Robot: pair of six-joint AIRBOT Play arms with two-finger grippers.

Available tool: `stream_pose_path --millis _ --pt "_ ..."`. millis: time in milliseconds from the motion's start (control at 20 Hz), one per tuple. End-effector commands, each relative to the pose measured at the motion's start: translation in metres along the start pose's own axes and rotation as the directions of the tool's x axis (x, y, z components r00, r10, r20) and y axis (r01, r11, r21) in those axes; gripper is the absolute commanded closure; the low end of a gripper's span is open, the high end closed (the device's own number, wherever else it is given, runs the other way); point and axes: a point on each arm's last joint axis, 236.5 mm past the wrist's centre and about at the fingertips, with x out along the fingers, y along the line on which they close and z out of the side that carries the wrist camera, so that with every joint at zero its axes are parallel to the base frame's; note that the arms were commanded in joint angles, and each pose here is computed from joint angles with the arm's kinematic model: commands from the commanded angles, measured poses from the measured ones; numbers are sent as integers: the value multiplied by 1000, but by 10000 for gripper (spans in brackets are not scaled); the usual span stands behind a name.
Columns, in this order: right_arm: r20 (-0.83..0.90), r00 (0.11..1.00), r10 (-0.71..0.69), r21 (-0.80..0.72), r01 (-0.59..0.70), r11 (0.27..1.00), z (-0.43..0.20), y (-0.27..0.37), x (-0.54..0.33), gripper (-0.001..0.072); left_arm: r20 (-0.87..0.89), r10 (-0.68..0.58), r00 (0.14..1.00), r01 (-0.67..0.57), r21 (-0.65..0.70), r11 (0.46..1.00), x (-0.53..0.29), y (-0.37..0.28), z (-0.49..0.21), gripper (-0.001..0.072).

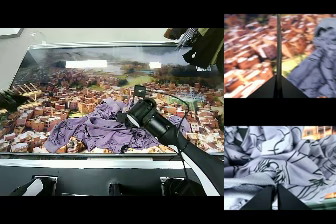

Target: Fold the clothes and pants, and hang the long-sleeved shirts on hangers.

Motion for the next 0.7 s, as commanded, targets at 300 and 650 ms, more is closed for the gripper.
stream_pose_path --millis 300,650 --pt "61 983 -173 -44 176 983 14 -41 -4 664 -131 -360 924 377 147 914 -2 -142 -51 688" --pt "117 971 -209 26 207 978 28 -49 -7 665 -146 -394 907 413 128 902 -12 -157 -55 688"
